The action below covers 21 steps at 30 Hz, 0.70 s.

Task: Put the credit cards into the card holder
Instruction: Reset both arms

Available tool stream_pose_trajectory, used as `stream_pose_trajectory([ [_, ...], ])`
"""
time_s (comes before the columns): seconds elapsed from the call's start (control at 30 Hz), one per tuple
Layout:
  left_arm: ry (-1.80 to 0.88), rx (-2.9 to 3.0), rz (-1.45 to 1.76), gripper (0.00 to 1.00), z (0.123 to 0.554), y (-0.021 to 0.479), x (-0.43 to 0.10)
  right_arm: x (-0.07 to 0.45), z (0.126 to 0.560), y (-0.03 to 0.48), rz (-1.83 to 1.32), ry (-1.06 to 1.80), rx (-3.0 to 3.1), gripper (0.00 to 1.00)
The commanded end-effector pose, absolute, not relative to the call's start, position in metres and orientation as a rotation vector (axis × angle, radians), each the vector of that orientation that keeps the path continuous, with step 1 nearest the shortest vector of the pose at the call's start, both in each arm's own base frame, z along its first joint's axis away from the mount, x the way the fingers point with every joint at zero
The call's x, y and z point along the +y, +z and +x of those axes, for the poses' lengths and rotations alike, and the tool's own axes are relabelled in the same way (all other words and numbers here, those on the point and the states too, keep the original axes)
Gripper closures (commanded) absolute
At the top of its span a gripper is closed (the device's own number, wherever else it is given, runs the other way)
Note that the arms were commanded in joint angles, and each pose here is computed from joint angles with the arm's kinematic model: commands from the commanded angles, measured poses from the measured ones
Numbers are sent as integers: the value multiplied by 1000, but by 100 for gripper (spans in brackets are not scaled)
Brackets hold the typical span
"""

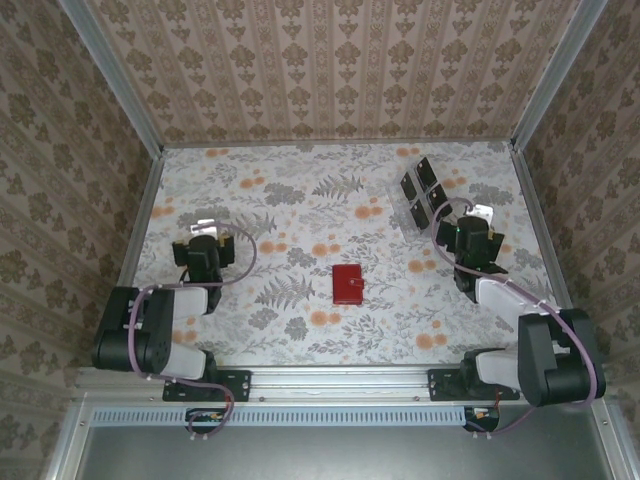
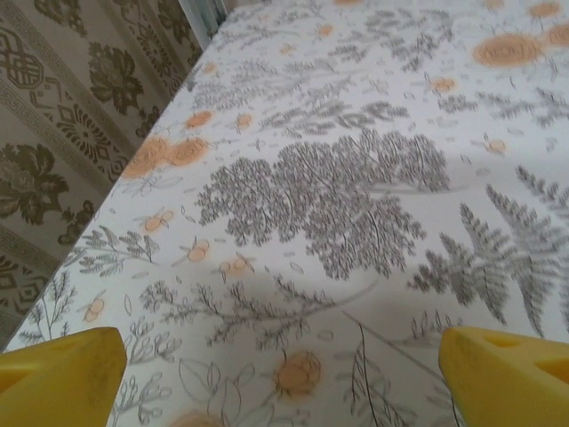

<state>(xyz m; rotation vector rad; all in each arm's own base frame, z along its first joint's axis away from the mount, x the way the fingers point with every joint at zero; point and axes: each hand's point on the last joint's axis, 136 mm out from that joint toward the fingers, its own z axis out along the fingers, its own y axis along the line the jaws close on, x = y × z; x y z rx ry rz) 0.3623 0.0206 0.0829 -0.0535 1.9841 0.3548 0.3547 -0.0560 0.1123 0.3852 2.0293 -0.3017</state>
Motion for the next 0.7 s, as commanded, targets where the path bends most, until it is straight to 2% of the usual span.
stream_pose_trajectory([
  [0.0,264,1847,-45,0,385,113,16,-50,376,136,323,-201,1875,0],
  [0.3,179,1904,35,0,398,97,5,-28,388,103,202,-93,1859,0],
  [0.67,149,1918,29,0,400,95,7,-20,396,98,154,-84,1905,0],
])
